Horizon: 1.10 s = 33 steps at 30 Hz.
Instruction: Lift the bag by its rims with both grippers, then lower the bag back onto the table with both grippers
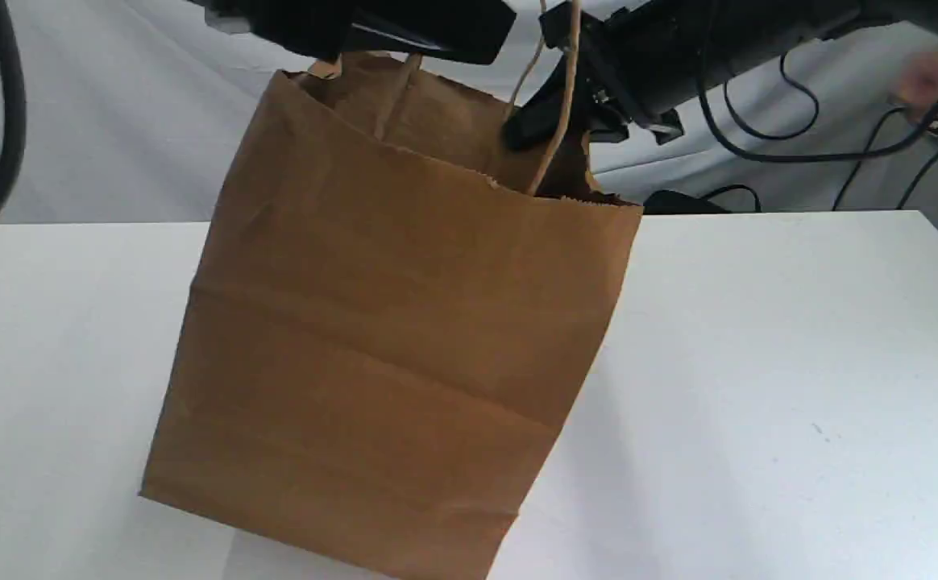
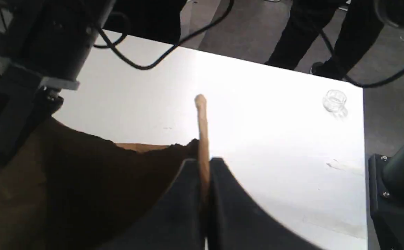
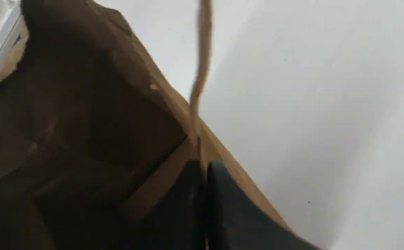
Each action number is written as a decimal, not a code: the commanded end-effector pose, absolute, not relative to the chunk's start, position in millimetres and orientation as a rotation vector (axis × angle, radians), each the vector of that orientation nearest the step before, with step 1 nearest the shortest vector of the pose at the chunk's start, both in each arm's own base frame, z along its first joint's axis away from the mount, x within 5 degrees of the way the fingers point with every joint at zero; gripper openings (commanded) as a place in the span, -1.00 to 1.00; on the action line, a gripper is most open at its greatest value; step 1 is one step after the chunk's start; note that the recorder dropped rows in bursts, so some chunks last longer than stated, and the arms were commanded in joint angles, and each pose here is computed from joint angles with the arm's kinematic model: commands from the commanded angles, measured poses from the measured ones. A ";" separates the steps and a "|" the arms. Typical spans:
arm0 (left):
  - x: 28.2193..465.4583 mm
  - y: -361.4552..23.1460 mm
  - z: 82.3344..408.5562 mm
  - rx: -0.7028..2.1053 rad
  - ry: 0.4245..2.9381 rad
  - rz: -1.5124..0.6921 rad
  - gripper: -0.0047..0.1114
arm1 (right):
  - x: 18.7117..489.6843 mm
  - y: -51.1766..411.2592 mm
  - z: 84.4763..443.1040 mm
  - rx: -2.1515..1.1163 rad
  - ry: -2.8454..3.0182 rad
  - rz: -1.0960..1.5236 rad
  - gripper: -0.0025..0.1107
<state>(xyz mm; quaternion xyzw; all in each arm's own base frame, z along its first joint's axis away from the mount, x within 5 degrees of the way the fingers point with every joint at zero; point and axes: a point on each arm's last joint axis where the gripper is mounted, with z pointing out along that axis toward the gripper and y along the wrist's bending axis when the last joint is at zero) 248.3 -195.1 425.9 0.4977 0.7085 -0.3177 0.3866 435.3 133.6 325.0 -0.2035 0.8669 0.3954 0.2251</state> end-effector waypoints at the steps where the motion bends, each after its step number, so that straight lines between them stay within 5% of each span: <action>1: 245.5 -194.7 417.2 1.247 1.837 -0.820 -0.92 | 424.2 135.4 345.3 -0.605 2.366 1.006 -0.96; 17: 242.0 -183.9 365.3 1.169 1.974 -0.739 -0.92 | 404.7 170.8 342.0 -0.843 2.423 0.739 -0.96; 28: 243.7 -183.5 361.6 1.147 1.979 -0.728 -0.91 | 405.2 169.6 341.1 -0.846 2.430 0.716 -0.95; 33: 245.4 -183.4 362.5 1.108 1.988 -0.729 -0.79 | 406.4 166.4 339.1 -0.859 2.443 0.655 -0.57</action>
